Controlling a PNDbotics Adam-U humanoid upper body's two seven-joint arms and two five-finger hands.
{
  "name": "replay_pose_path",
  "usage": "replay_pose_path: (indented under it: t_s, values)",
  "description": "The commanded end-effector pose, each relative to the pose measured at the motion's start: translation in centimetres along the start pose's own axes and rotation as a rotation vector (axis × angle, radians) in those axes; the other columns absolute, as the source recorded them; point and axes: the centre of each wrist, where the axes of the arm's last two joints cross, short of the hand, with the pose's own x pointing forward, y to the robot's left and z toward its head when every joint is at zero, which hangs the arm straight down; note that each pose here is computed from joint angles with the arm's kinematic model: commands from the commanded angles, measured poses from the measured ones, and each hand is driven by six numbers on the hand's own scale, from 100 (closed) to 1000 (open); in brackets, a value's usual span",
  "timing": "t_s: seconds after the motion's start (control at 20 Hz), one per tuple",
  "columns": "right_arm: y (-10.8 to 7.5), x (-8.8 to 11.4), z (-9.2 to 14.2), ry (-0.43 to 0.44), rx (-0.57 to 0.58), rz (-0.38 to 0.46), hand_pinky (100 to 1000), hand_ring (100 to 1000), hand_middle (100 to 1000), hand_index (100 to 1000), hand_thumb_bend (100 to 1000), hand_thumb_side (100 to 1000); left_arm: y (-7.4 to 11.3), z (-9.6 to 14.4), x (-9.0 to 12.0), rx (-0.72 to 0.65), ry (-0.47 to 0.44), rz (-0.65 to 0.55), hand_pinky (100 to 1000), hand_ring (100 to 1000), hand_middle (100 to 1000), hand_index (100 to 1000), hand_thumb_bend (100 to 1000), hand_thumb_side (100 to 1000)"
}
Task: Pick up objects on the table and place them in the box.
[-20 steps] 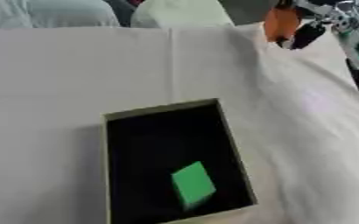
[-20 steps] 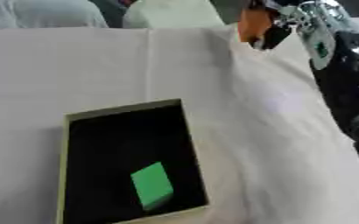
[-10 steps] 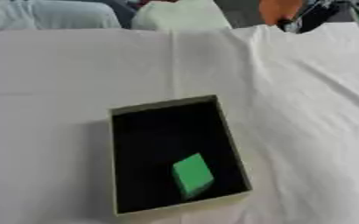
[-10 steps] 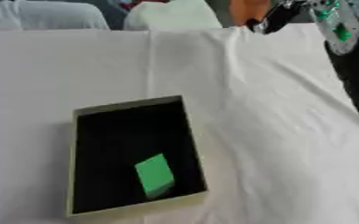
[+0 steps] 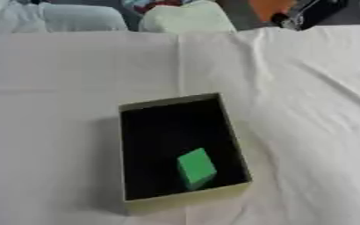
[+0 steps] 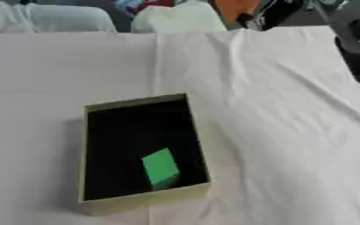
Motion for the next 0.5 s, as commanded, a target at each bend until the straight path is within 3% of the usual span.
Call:
replay_pose_path:
  t_s: [0.05, 0.5]
  values:
    - [-1.3, 1.7, 0.5, -0.109, -0.021, 0.083, 706, 607, 491, 723, 244, 100, 0.2, -0.7, 0.5, -0.017, -0.028, 0.003, 935, 685, 703, 834, 455, 794]
    - [-1.6, 8.7, 0.1, -0.362, 0.023, 0.120, 716, 618, 515, 728, 177, 100, 0.5, -0.4, 0.4, -0.007, -0.010, -0.004, 935, 686, 704, 833, 458, 793]
